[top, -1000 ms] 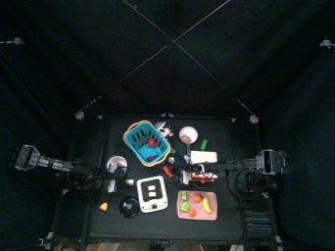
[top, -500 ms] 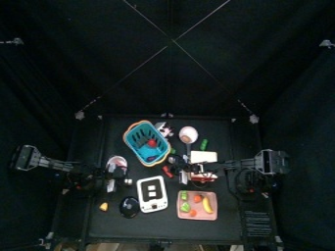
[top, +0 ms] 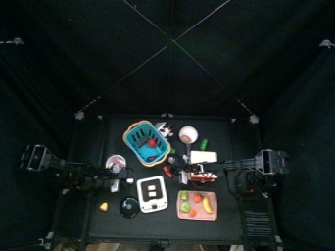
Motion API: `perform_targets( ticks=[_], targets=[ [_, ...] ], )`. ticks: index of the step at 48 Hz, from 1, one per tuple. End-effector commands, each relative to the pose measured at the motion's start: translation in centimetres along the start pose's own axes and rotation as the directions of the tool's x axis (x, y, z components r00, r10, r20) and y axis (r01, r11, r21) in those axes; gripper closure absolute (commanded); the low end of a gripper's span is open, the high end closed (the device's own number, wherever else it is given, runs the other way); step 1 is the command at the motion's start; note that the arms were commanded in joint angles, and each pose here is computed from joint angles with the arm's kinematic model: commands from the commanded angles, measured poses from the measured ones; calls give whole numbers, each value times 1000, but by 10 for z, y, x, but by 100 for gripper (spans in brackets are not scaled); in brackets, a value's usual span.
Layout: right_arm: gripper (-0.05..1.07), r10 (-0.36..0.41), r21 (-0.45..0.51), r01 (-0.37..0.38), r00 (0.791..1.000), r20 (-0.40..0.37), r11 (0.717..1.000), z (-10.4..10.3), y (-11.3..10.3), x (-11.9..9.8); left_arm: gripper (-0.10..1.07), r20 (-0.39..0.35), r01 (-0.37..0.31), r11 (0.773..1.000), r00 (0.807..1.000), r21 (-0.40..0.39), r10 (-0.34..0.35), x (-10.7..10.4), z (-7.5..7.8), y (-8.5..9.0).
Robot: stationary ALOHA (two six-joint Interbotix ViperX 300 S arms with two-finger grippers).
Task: Place sushi piece to left of stove
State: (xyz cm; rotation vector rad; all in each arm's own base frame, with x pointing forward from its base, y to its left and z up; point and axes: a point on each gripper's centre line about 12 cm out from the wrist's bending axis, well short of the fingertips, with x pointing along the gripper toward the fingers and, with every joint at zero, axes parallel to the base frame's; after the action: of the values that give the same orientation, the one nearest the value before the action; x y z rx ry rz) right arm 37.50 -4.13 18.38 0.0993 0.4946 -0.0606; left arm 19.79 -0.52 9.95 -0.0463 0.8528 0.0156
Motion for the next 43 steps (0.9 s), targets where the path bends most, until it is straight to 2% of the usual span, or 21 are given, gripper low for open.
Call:
perform_targets(
  ticks=[1, 19, 36, 43],
  targets=[
    [57, 0, -1, 0, 999, 35, 1000, 12, 0, -3, 39, 12, 0, 1000, 1000, -1, 0, 1, 7, 0],
    [57, -1, -3, 2, 1000, 25, 1000, 10, 0, -3, 13, 5, 9, 1000, 1000, 5, -9, 1, 8, -2],
    [57, -2, -4, 2, 1000, 19, 1000, 9, 0, -2, 12, 20, 13, 1000, 1000, 8, -13, 1, 14, -4],
    [57, -3, -2, 3, 1000, 18, 1000, 8, 0, -2, 12, 40, 15, 1000, 999, 10, -16, 0, 21, -5]
  ],
)
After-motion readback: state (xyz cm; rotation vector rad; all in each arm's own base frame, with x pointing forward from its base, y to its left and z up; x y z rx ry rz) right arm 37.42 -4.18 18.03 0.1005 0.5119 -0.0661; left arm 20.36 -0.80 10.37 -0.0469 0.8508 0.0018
